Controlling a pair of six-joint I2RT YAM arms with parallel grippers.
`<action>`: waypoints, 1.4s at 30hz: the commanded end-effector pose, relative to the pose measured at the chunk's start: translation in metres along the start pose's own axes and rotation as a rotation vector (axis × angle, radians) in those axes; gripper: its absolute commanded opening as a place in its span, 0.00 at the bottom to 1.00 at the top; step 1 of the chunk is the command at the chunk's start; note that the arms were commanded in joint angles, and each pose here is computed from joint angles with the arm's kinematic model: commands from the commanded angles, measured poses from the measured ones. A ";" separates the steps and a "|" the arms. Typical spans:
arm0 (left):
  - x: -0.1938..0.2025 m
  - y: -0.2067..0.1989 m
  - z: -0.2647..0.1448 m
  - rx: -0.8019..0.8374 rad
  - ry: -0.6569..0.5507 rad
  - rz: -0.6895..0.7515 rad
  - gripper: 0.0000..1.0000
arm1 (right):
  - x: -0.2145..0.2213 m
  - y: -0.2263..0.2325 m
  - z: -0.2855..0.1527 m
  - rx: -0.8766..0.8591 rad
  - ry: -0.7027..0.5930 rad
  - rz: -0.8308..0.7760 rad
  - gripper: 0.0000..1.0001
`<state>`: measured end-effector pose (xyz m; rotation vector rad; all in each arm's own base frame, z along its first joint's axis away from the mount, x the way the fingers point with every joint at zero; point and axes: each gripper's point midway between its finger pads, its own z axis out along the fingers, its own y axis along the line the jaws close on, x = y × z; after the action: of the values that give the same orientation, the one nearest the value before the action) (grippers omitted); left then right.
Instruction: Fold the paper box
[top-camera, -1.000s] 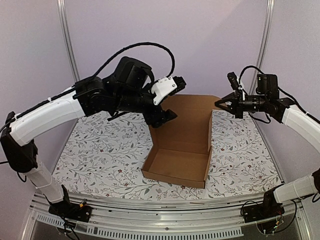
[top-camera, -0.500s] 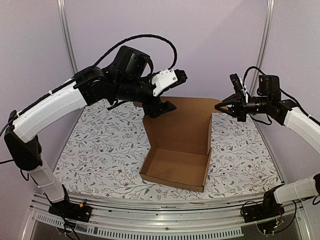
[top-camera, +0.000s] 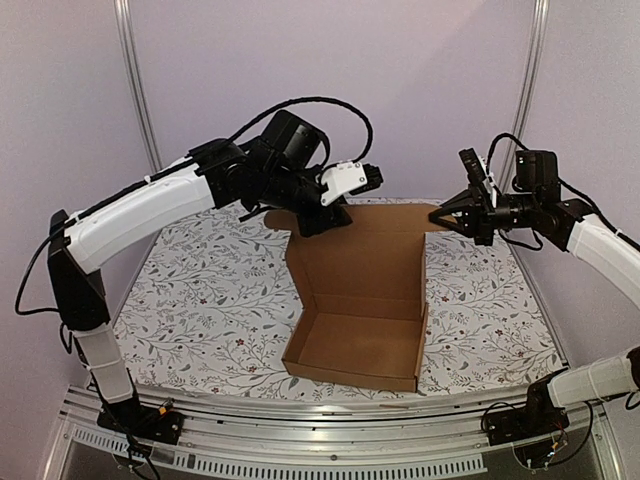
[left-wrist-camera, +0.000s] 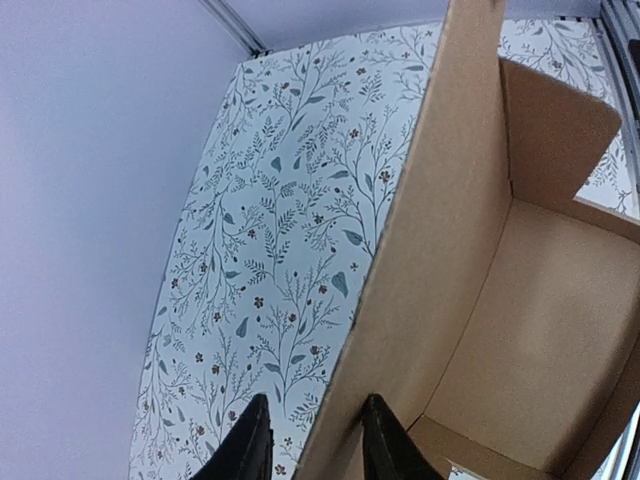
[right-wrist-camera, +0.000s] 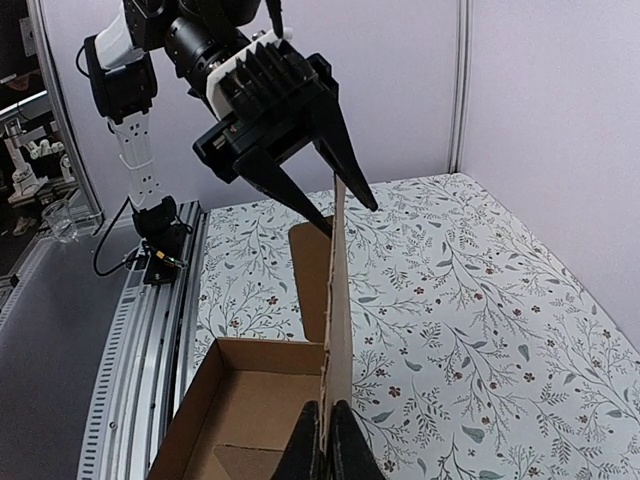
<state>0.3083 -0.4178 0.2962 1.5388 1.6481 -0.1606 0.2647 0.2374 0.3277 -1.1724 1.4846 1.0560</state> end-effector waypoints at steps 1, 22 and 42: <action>0.000 -0.010 -0.003 0.088 -0.017 -0.008 0.21 | 0.005 -0.001 0.000 0.030 0.019 0.004 0.05; -0.001 -0.029 -0.033 0.186 -0.072 0.018 0.00 | -0.056 -0.026 -0.063 0.101 -0.052 0.001 0.46; -0.010 -0.028 -0.030 0.188 -0.098 0.003 0.00 | 0.007 0.025 -0.029 -0.007 0.254 -0.165 0.48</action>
<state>0.2668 -0.4141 0.2976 1.6718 1.6072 -0.3714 0.2465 0.2146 0.3295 -1.4226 1.5408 0.8402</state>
